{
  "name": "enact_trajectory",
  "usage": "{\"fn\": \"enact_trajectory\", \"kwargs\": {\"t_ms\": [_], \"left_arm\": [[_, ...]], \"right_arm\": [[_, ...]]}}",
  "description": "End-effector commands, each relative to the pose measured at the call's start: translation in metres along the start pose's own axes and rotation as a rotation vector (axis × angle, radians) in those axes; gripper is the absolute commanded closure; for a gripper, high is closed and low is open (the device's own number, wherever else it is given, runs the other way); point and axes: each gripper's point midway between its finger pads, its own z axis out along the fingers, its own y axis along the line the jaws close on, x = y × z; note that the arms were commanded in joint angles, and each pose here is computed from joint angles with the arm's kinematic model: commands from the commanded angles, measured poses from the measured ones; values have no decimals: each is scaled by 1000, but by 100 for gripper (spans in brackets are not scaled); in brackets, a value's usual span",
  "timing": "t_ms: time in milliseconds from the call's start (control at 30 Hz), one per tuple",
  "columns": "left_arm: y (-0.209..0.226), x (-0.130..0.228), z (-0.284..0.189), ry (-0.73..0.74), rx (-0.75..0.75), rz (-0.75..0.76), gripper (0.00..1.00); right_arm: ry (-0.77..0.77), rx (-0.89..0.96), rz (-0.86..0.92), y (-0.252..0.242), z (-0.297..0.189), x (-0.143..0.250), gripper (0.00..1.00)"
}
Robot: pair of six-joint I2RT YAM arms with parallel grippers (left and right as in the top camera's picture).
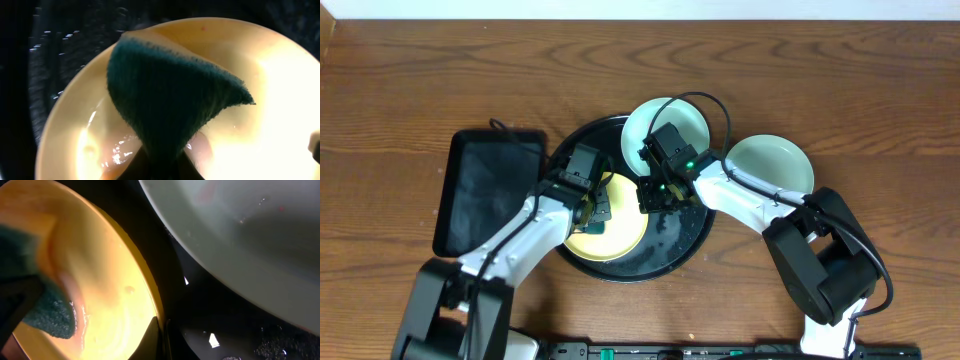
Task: Clean dirty plates on tray and stack at the side
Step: 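Scrub the yellow plate with the sponge in the left gripper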
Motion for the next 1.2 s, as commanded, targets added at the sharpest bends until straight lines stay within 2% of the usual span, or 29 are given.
{"fn": "enact_trajectory", "kwargs": {"t_ms": [0, 133, 267, 333, 467, 533, 600, 700, 767, 833, 1000, 1167], "left_arm": [[0, 35, 28, 169, 12, 26, 92], [-17, 52, 28, 275, 119, 119, 93], [-55, 67, 8, 343, 396, 347, 93], [-58, 65, 6, 331, 411, 367, 92], [-46, 44, 17, 241, 312, 365, 92], [-32, 23, 25, 163, 212, 323, 92], [-14, 3, 30, 84, 89, 252, 93], [23, -23, 30, -36, -127, 63, 92], [39, -29, 27, -76, -206, -41, 92], [40, -27, 27, -72, -209, -77, 92], [22, -4, 30, 47, -105, -44, 92], [-25, 33, 23, 232, 205, 176, 93]], "right_arm": [[-11, 27, 15, -7, 2, -5, 99], [-10, 27, 15, -7, 2, -5, 99], [-11, 26, 15, -7, 2, -5, 99], [-11, 26, 15, -7, 2, -5, 99], [-10, 27, 15, -7, 2, -5, 99], [-10, 27, 15, -7, 2, -5, 99], [-10, 27, 15, -7, 2, -5, 99], [-10, 27, 15, -7, 2, -5, 99], [-10, 27, 15, -7, 2, -5, 99], [-10, 27, 15, -7, 2, -5, 99], [-10, 27, 15, -7, 2, -5, 99], [-9, 27, 15, -7, 2, -5, 99]]}}
